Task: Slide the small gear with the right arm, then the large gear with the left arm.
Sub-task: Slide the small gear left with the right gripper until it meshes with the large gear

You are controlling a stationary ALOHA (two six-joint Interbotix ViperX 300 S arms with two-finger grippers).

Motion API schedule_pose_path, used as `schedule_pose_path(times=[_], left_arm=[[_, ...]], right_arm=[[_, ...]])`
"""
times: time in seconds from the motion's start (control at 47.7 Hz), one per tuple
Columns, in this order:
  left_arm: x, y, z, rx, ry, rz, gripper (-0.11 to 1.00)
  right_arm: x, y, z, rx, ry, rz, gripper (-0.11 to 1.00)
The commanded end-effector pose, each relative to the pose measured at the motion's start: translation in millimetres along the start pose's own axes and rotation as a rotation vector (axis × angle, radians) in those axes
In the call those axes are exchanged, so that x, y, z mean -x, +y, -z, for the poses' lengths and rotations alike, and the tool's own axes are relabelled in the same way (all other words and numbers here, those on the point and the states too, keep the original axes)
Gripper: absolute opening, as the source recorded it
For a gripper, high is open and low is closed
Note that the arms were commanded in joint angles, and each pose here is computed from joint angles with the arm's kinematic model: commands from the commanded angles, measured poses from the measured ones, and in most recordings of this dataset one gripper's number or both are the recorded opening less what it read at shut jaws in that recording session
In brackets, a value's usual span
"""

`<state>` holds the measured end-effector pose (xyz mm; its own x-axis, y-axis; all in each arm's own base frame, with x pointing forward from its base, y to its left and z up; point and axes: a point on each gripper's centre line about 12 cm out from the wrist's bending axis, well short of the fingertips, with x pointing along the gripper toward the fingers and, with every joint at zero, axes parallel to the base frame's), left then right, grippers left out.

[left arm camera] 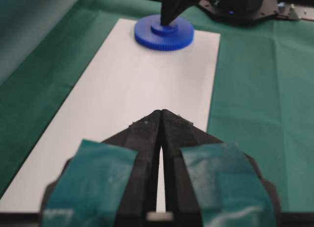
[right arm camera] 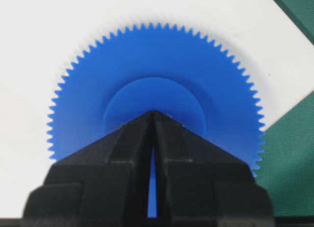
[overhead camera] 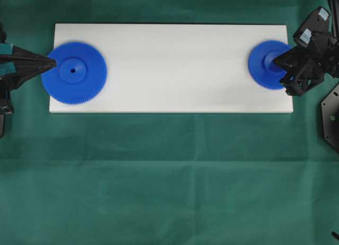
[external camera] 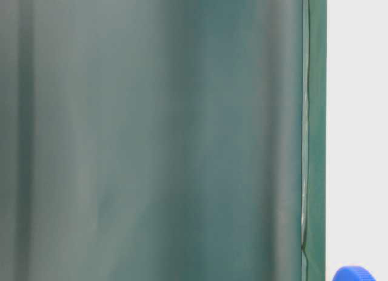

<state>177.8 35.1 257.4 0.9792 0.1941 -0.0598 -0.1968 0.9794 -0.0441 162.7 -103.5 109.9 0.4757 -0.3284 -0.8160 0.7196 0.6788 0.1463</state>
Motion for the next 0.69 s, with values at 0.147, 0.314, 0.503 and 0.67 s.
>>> schedule_pose_path(times=[0.147, 0.314, 0.503, 0.67], left_arm=[[-1, 0, -6, 0.002, -0.029, -0.002, 0.00], [-1, 1, -2, 0.003, -0.020, -0.003, 0.00], [0, 0, 3, 0.003, -0.011, -0.002, 0.00], [0, 1, 5, 0.003, 0.000, -0.002, 0.00]], right_arm=[[-17, 19, -5, 0.047, 0.019, -0.052, 0.50], [-39, 46, -28, 0.094, 0.001, -0.109, 0.50], [-81, 82, -57, 0.154, 0.026, -0.134, 0.50], [-119, 126, -88, 0.220, 0.006, -0.176, 0.50]])
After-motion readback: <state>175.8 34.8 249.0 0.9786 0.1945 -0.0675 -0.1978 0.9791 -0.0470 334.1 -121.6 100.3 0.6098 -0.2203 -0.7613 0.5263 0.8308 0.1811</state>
